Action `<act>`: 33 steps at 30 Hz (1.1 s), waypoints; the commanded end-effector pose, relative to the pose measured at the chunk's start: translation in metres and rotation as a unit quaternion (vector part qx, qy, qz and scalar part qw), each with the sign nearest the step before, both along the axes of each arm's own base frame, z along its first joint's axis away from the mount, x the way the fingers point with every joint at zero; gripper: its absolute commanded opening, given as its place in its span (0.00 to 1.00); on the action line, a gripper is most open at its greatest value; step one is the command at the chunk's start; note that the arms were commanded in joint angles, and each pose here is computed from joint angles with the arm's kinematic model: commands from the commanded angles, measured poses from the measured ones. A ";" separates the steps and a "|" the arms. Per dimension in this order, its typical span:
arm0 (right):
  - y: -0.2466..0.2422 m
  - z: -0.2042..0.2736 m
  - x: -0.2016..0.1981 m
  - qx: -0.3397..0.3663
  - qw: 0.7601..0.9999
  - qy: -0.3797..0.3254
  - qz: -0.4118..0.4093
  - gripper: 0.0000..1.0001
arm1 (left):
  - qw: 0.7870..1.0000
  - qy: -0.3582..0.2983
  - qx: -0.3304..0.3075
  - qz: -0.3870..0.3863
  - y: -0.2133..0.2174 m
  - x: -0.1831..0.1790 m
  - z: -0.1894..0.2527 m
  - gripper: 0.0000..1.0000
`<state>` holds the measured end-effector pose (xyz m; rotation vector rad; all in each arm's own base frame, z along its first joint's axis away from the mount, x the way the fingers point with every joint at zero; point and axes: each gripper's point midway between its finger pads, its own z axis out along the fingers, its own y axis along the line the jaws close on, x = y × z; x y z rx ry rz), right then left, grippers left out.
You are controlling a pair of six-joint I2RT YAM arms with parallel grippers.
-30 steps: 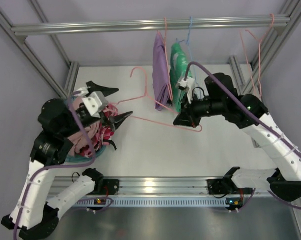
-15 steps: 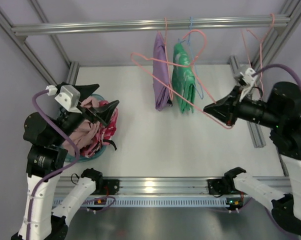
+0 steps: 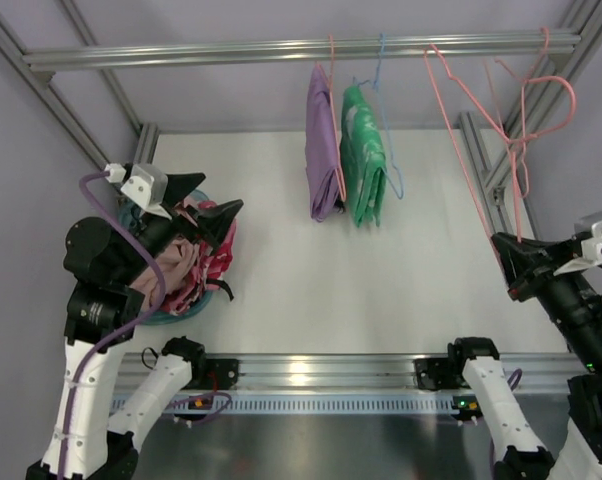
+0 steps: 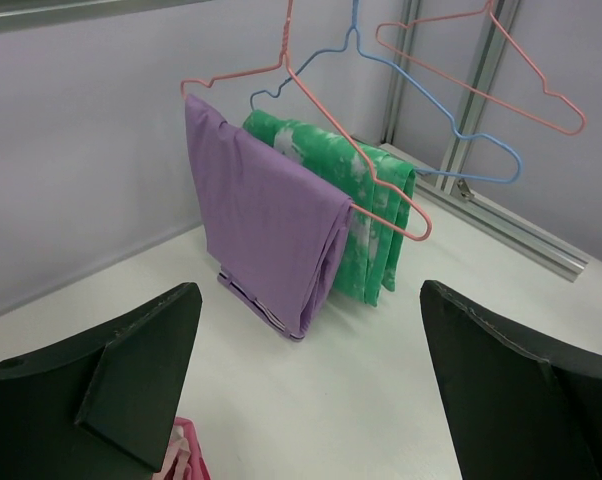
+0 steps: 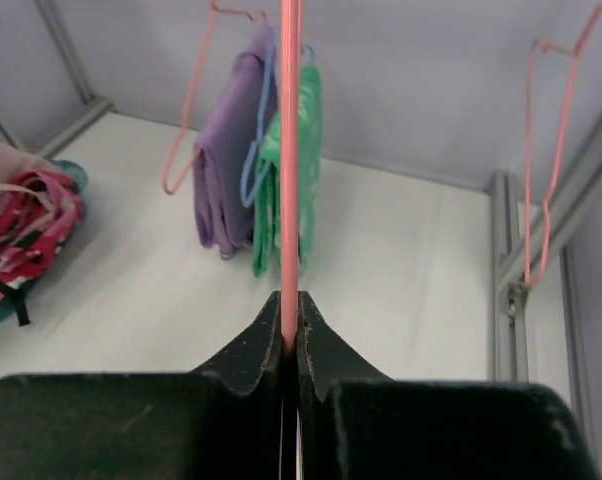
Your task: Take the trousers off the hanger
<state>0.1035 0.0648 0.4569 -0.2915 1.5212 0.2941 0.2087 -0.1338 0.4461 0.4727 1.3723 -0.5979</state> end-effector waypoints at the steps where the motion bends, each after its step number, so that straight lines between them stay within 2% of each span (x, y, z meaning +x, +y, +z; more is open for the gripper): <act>1: -0.032 -0.041 0.012 -0.025 0.993 0.063 -0.094 0.00 | 1.000 -0.014 -0.011 -0.003 -0.002 0.006 0.006 0.97; 6: -0.054 -0.071 0.031 0.002 0.979 0.119 -0.167 0.00 | 1.000 -0.008 0.008 -0.001 -0.003 0.015 -0.007 0.98; 10: -0.061 -0.083 0.067 0.001 0.971 0.155 -0.182 0.00 | 1.000 -0.009 0.013 0.001 -0.003 0.016 -0.009 0.98; 16: -0.075 -0.062 0.129 -0.042 0.969 0.152 -0.190 0.00 | 1.000 -0.014 0.016 0.001 -0.001 0.010 -0.014 0.98; 19: -0.073 -0.043 0.153 -0.048 0.974 0.127 -0.180 0.00 | 1.000 -0.021 0.020 0.005 0.002 0.003 -0.017 0.98; 28: -0.082 -0.024 0.216 -0.081 0.973 0.119 -0.178 0.00 | 0.999 -0.012 0.031 0.018 0.006 0.006 -0.028 0.98; 33: -0.081 -0.027 0.236 -0.081 0.973 0.128 -0.172 0.00 | 0.999 0.001 0.032 0.027 0.008 0.010 -0.035 0.98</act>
